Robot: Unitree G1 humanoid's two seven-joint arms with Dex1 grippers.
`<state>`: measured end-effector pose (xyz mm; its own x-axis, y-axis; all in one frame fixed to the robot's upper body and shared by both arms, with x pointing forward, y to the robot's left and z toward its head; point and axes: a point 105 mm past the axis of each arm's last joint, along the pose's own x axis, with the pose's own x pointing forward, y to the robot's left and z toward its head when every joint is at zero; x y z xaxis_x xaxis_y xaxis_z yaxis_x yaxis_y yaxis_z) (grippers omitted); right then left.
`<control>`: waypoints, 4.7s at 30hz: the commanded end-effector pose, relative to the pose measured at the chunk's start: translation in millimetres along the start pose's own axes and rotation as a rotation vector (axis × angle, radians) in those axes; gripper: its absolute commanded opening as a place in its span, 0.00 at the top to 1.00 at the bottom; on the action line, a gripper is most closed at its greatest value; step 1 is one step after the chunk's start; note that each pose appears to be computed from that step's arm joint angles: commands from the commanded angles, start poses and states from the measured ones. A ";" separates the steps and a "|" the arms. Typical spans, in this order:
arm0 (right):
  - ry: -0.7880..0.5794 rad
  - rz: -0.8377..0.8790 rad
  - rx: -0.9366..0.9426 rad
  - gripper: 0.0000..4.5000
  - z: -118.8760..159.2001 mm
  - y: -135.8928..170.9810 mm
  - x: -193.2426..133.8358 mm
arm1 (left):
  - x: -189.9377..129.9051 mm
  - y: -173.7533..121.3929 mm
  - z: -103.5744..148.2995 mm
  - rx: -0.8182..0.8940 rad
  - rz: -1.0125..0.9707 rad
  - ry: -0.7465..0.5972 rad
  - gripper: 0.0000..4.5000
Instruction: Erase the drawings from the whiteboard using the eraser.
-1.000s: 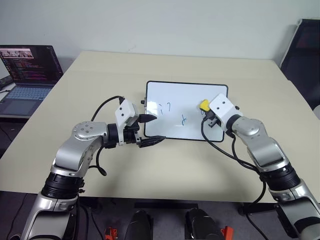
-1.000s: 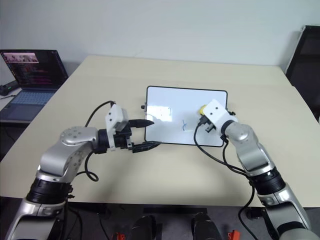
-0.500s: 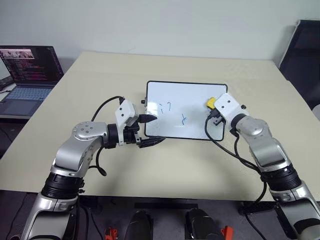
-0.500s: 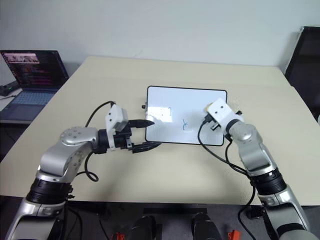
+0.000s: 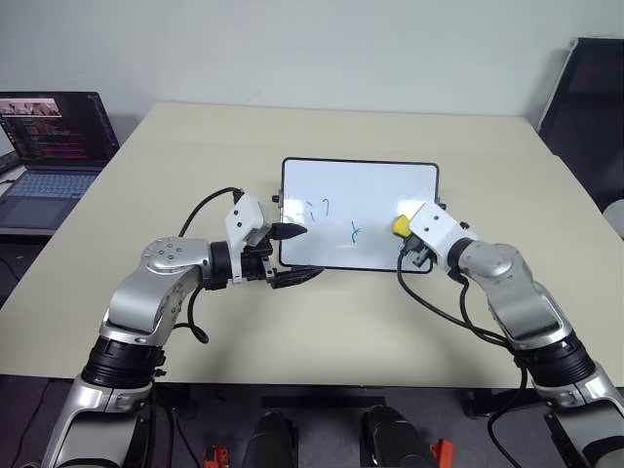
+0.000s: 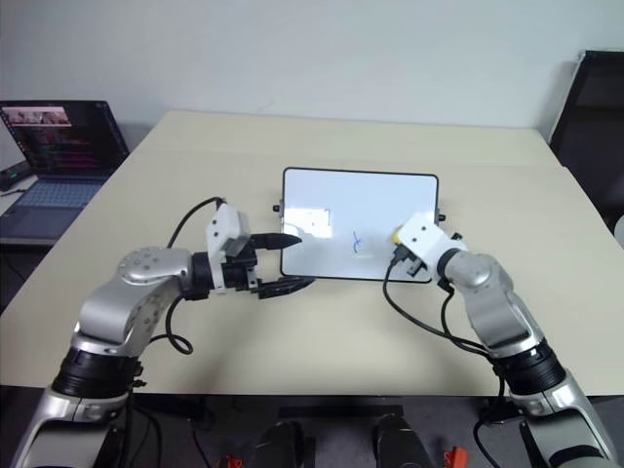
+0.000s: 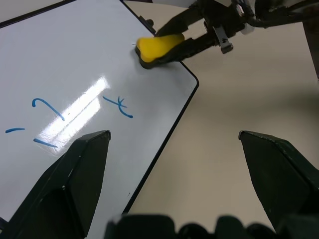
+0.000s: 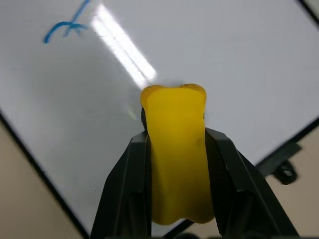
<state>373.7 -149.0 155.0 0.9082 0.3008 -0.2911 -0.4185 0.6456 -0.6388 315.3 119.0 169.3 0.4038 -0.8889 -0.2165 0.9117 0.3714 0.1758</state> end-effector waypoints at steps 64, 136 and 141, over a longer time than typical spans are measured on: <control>-0.325 0.227 0.317 0.75 30.3 75.0 -57.0 | -64.5 6.1 -33.5 -0.129 0.286 -0.013 0.00; -0.412 0.173 0.019 0.75 78.9 59.2 -2.1 | -57.0 20.1 -28.6 -0.122 0.334 -0.054 0.00; -0.527 0.237 0.266 0.75 90.6 52.0 -29.9 | -69.1 33.2 -24.0 -0.149 0.435 -0.128 0.00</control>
<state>331.8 -55.2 178.6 0.7065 0.7072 -0.0293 -0.6555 0.6382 -0.4038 318.7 193.0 151.1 0.7261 -0.6808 -0.0963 0.6868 0.7249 0.0533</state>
